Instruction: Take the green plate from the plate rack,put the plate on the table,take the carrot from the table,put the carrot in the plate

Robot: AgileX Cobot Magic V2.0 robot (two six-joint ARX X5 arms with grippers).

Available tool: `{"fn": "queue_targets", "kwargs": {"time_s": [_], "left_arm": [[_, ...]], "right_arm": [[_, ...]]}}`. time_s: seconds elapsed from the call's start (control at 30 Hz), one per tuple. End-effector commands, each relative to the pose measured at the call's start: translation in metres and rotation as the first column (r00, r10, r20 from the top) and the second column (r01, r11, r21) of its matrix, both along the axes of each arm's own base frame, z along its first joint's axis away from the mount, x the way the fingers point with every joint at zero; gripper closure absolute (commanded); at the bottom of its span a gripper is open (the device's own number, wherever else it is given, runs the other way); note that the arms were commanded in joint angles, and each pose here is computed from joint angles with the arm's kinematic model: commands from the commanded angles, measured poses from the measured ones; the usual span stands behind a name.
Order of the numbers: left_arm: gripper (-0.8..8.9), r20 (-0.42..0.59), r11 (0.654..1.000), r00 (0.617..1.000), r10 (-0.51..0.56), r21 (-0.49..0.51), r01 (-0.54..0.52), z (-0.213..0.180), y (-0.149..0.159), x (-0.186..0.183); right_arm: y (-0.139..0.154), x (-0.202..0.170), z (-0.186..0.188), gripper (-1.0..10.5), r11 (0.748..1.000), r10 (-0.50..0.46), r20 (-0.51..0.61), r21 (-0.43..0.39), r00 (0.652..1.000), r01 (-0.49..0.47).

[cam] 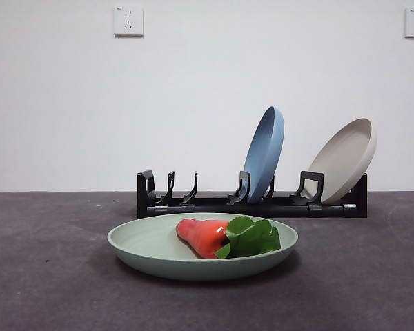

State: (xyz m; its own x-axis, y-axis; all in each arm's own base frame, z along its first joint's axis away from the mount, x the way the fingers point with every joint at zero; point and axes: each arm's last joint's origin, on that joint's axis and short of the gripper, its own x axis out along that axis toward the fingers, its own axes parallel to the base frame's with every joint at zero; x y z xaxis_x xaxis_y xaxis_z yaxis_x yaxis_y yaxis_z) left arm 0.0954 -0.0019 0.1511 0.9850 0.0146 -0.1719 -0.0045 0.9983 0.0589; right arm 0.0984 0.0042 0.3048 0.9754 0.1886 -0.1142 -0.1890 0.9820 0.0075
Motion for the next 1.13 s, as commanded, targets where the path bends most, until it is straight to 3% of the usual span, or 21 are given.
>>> {"fn": "queue_targets", "kwargs": {"time_s": [0.03,0.17,0.4,0.77,1.13], "left_arm": [[8.16,-0.005,1.0,1.0,0.004,-0.006,-0.004,-0.004,0.0,0.001],[8.16,-0.005,1.0,1.0,0.004,-0.006,-0.004,-0.004,0.0,0.001],[8.16,-0.005,1.0,1.0,0.004,-0.006,-0.004,-0.004,0.0,0.001],[8.16,-0.005,1.0,1.0,0.004,-0.006,-0.004,-0.004,0.0,0.001],[8.16,-0.005,1.0,1.0,0.004,-0.006,-0.004,-0.004,0.0,0.001]], "right_arm": [[-0.004,-0.001,-0.035,9.5,0.999,-0.045,0.047,-0.011,0.998,0.045],[-0.007,-0.002,-0.075,9.5,0.992,-0.124,0.067,-0.014,0.99,0.125],[-0.007,-0.004,-0.118,9.5,0.991,-0.134,0.031,-0.006,0.991,0.134],[-0.007,-0.002,-0.155,9.5,0.988,-0.141,-0.05,0.062,0.989,0.144],[-0.007,-0.003,-0.156,9.5,0.986,-0.143,-0.067,0.071,0.987,0.148]]}}
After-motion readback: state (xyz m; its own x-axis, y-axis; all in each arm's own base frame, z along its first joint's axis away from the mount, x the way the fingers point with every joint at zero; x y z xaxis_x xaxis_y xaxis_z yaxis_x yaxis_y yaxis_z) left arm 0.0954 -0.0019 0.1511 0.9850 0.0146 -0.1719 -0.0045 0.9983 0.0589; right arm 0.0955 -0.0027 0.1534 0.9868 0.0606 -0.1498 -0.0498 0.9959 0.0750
